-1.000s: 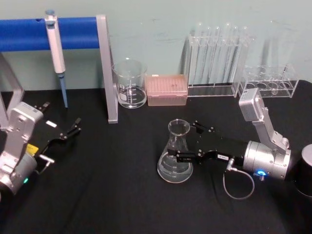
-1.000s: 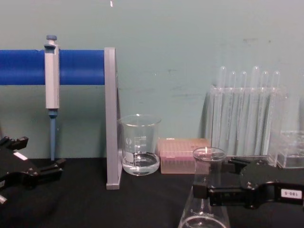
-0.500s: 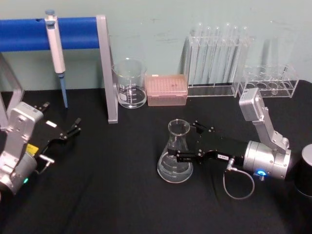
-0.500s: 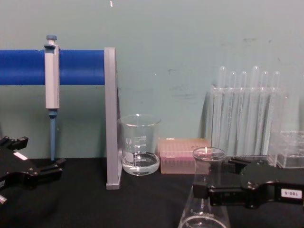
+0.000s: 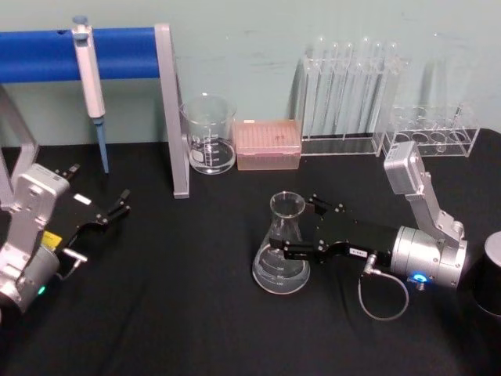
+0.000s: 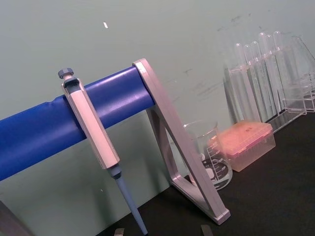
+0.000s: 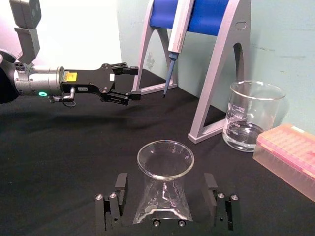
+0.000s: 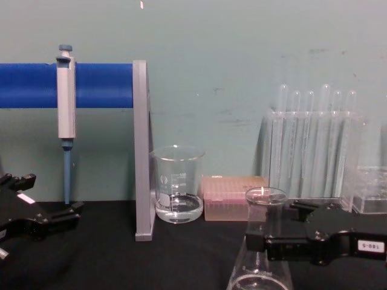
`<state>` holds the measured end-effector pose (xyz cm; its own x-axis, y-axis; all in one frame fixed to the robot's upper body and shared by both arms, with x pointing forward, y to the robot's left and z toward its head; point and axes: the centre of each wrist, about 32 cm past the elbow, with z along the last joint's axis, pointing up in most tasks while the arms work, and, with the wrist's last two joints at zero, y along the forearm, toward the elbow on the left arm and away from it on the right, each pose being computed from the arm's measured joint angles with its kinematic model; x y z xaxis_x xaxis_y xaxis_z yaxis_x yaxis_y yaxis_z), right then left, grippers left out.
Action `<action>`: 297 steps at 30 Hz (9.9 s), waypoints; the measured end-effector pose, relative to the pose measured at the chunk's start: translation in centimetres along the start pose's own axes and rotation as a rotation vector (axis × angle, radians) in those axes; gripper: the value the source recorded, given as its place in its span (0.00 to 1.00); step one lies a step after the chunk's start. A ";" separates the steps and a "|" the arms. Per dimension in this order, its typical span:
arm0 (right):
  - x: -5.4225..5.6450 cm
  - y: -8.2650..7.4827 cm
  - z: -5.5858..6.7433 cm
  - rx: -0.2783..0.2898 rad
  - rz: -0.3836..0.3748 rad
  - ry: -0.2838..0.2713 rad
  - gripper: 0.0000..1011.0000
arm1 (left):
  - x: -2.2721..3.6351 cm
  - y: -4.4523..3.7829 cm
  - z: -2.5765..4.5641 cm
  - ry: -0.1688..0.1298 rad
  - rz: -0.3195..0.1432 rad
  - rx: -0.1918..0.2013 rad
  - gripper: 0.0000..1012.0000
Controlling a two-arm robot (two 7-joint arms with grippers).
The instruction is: Grasp the erlenmeyer flask with one hand, shake it three times, then place it back.
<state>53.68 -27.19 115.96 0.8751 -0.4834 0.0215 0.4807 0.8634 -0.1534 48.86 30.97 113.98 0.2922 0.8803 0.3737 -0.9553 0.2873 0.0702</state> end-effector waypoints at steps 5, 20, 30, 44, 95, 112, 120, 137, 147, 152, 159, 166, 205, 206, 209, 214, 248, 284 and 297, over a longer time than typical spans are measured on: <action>0.0 0.0 0.0 0.000 0.000 0.000 0.86 | 0.00 0.00 0.00 0.000 0.000 0.000 0.99; 0.0 0.0 0.0 0.000 0.000 0.000 0.45 | 0.00 0.00 0.00 0.000 0.000 0.000 0.99; 0.0 0.0 0.0 0.000 0.000 0.000 0.45 | 0.00 0.00 0.00 0.000 0.000 0.000 0.99; -0.1 -0.1 0.3 0.018 -0.014 0.011 0.45 | 0.00 0.00 0.00 0.000 0.000 0.000 0.99; -4.6 -3.5 5.6 0.166 -0.505 -0.061 0.45 | 0.00 0.00 0.00 0.000 0.000 0.000 0.99; -3.9 -0.6 6.5 0.183 -0.157 -0.123 0.45 | 0.00 0.00 0.00 0.000 0.000 0.000 0.99; -3.9 0.4 6.7 0.190 -0.042 -0.141 0.45 | 0.00 0.00 0.00 0.000 0.000 0.000 0.99; -3.6 0.5 6.6 0.201 -0.057 -0.133 0.45 | 0.00 0.00 0.00 0.000 0.000 0.000 0.99; -3.0 -1.3 6.2 0.212 -0.219 -0.117 0.45 | 0.00 0.00 0.00 0.000 0.000 0.000 0.99; -2.4 -3.7 6.1 0.212 -0.350 -0.122 0.45 | 0.00 0.00 0.00 0.000 0.000 0.000 0.99; -2.1 -6.1 5.8 0.191 -0.475 -0.119 0.45 | 0.00 0.00 0.00 0.000 0.000 0.000 0.99; -1.8 -7.6 5.6 0.167 -0.559 -0.115 0.45 | 0.00 0.00 0.00 0.000 0.000 0.000 0.99; -2.4 0.3 7.2 0.211 -0.044 -0.104 0.45 | 0.00 0.00 0.00 0.000 0.000 0.000 0.99; -2.4 0.4 7.2 0.210 -0.039 -0.102 0.45 | 0.00 0.00 0.00 0.000 0.000 0.000 0.99; -2.4 0.5 7.1 0.210 -0.038 -0.098 0.45 | 0.00 0.00 0.00 0.000 0.000 0.000 0.99; -2.1 0.2 7.0 0.211 -0.072 -0.094 0.45 | 0.00 0.00 0.00 0.000 0.000 0.000 0.99; 0.1 -6.0 5.3 0.159 -0.418 -0.064 0.45 | 0.00 0.00 0.00 0.000 0.000 0.000 0.99; -0.5 0.2 5.7 0.141 -0.098 -0.050 0.45 | 0.00 0.00 0.00 0.000 0.000 0.000 0.99; -0.3 0.5 5.6 0.137 -0.087 -0.047 0.45 | 0.00 0.00 0.00 0.000 0.000 0.000 0.99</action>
<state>53.96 -25.80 121.37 0.8300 -0.5526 0.0750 0.5549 0.8318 -0.0126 48.86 30.97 113.98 0.2923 0.8803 0.3737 -0.9552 0.2873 0.0703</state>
